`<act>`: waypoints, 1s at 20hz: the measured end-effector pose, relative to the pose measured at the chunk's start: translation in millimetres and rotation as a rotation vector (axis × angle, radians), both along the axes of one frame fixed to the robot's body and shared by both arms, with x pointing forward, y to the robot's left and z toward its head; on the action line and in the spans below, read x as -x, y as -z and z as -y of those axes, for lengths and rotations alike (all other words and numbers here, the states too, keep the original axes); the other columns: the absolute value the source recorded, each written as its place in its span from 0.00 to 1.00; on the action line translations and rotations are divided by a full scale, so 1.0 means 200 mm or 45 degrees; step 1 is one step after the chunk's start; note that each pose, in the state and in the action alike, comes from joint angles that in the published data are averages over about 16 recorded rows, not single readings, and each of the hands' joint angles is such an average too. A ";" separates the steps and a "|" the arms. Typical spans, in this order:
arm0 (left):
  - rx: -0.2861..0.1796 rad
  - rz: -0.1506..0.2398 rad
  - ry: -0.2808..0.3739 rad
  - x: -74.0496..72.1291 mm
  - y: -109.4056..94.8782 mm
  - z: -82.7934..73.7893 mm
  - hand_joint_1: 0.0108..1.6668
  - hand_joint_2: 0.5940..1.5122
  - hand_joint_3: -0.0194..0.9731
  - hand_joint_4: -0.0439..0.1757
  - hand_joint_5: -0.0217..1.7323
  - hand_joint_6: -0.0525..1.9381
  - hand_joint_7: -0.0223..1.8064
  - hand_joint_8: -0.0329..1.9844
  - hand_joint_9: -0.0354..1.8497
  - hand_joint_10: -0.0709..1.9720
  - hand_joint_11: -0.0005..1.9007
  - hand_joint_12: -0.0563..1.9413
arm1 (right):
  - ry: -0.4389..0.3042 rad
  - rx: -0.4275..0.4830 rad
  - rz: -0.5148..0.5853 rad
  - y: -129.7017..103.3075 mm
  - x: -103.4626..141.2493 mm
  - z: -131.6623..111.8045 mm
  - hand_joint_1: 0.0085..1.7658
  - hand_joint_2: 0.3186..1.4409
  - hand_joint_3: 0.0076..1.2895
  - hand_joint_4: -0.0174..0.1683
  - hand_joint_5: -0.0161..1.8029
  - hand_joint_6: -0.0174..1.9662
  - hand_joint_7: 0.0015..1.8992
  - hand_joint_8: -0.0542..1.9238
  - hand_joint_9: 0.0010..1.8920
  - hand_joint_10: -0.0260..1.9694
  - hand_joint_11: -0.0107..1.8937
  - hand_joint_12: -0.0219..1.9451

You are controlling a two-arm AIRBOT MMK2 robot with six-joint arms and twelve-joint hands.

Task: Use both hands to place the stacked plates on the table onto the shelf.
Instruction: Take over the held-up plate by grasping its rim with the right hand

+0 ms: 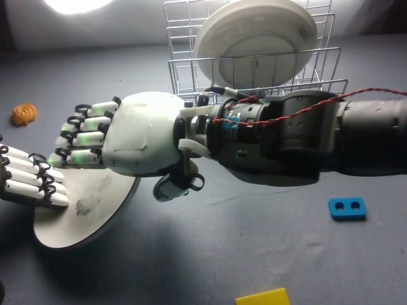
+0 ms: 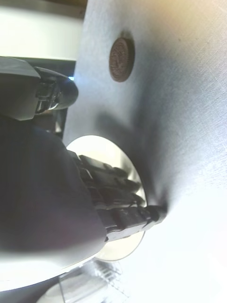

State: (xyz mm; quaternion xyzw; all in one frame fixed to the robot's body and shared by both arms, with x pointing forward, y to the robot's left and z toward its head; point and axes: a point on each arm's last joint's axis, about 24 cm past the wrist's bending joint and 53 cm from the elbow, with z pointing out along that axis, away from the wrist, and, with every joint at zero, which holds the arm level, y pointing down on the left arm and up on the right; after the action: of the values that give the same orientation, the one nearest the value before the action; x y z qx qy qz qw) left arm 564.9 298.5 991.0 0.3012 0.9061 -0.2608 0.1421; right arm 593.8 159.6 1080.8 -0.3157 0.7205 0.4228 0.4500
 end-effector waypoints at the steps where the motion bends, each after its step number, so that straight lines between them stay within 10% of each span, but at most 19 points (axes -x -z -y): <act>1: 0.000 0.000 0.001 0.00 0.00 0.00 0.01 0.61 0.04 0.17 0.01 0.01 0.01 0.01 0.00 0.01 0.02 0.05 | 0.002 -0.001 -0.001 0.02 -0.01 -0.01 0.69 0.52 0.00 0.11 0.02 0.03 0.00 0.03 0.01 0.02 0.02 0.17; 10: 0.000 -0.003 0.000 0.00 0.00 0.00 0.01 0.61 0.04 0.17 0.01 0.01 0.01 0.01 0.00 0.01 0.02 0.05 | 0.013 -0.019 -0.004 0.10 -0.05 -0.10 0.71 0.54 0.00 0.11 0.07 0.03 0.05 0.03 0.06 0.02 0.02 0.35; 20: 0.002 -0.006 -0.004 0.00 0.00 0.00 0.01 0.62 0.04 0.17 0.01 0.01 0.01 0.01 0.00 0.01 0.02 0.04 | 0.003 -0.054 0.018 0.07 -0.05 -0.12 0.77 0.56 0.00 0.10 0.31 0.16 0.32 0.14 0.33 0.20 0.22 0.64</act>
State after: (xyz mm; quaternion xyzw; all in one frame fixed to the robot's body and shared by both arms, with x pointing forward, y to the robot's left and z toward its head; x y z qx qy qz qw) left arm 565.6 297.5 991.7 0.2990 0.9068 -0.2620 0.1405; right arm 604.6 184.5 1067.4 -0.3082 0.7085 0.4354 0.4621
